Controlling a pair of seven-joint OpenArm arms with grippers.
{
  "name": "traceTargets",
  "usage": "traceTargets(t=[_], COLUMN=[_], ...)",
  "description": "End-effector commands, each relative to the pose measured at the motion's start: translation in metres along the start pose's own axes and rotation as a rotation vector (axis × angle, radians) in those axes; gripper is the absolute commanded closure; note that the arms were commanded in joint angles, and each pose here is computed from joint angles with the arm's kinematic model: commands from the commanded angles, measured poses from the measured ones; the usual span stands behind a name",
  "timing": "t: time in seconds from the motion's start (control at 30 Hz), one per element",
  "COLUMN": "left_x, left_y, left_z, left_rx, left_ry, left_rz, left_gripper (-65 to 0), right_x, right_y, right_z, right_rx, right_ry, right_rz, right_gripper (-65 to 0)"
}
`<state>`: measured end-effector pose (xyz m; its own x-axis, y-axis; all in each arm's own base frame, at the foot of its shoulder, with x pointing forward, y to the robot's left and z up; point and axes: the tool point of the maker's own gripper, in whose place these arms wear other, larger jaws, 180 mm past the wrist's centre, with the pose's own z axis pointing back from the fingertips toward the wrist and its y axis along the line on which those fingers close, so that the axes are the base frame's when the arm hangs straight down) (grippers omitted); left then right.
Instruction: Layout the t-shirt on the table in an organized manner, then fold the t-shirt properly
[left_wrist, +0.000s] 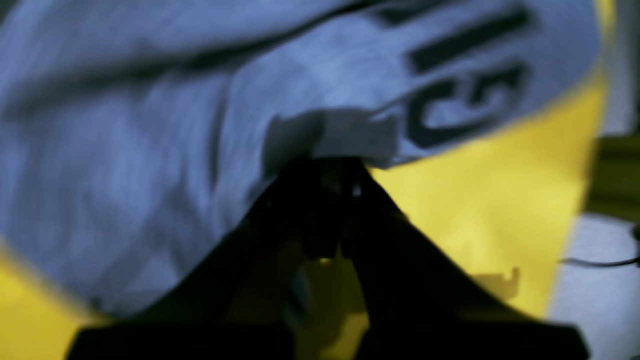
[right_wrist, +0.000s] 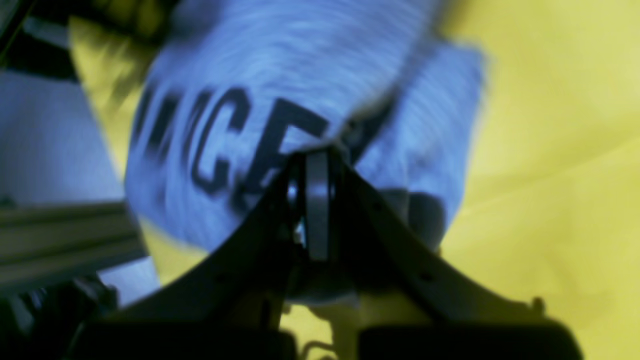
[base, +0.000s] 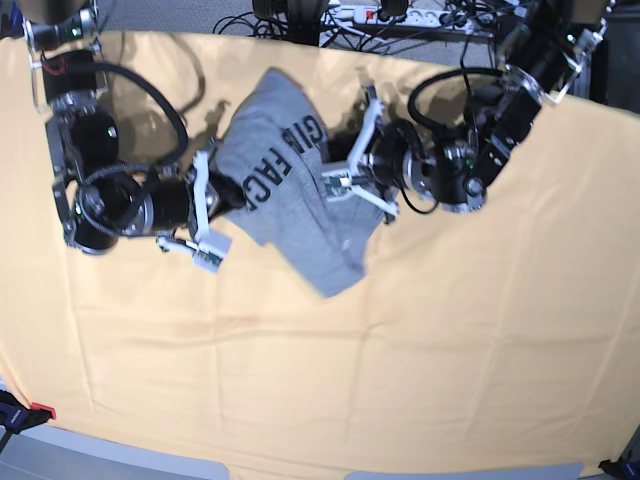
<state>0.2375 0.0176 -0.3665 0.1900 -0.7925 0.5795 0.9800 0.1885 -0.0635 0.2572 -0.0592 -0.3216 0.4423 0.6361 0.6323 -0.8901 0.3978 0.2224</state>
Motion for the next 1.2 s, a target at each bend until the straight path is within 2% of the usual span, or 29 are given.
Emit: traceTargets(t=[0.0, 0.17, 0.27, 0.33, 0.43, 0.53, 0.6, 0.67, 0.77, 0.87, 1.0, 1.17], left_x=[-0.001, -0.001, 0.0, 0.002, 0.005, 0.012, 0.018, 0.023, 0.038, 0.05, 0.035, 0.009], left_y=[0.023, 0.07, 0.1, 0.115, 0.13, 0.134, 0.132, 0.131, 0.128, 0.131, 0.136, 0.136], left_z=[0.013, 0.028, 0.041, 0.05, 0.065, 0.078, 0.088, 0.103, 0.133, 0.17, 0.201, 0.211], left_rx=[0.07, 0.148, 0.201, 0.246, 0.293, 0.283, 0.246, 0.209, 0.149, 0.14, 0.189, 0.233], left_ry=[0.023, 0.027, 0.038, 0.057, 0.093, 0.093, 0.038, -0.032, -0.169, -0.307, -0.407, -0.455], left_rz=[-0.019, 0.003, 0.035, 0.057, 0.077, 0.123, 0.165, 0.214, 0.252, 0.246, 0.308, 0.396], left_gripper=[0.0, 0.0, 0.0, 0.0, 0.0, 0.0, 0.0, 0.0, 0.0, 0.0, 0.0, 0.0], right_x=[0.008, -0.02, -0.034, -0.04, -0.046, -0.057, -0.065, -0.063, -0.06, -0.055, -0.06, -0.072], right_y=[0.008, 0.037, 0.038, 0.029, 0.003, -0.018, -0.021, -0.022, -0.017, -0.009, 0.005, 0.015], right_z=[0.006, 0.005, 0.013, 0.025, 0.056, 0.087, 0.097, 0.099, 0.09, 0.075, 0.047, 0.023], right_rx=[0.009, 0.024, -0.005, -0.057, -0.189, -0.314, -0.358, -0.38, -0.358, -0.308, -0.259, -0.244], right_ry=[-0.034, -0.02, -0.026, -0.04, -0.085, -0.136, -0.173, -0.253, -0.301, -0.313, -0.235, -0.102], right_rz=[0.034, -0.011, -0.066, -0.101, -0.18, -0.251, -0.295, -0.333, -0.365, -0.375, -0.367, -0.326], right_gripper=[0.0, 0.0, 0.0, 0.0, 0.0, 0.0, 0.0, 0.0, 0.0, 0.0, 0.0, 0.0])
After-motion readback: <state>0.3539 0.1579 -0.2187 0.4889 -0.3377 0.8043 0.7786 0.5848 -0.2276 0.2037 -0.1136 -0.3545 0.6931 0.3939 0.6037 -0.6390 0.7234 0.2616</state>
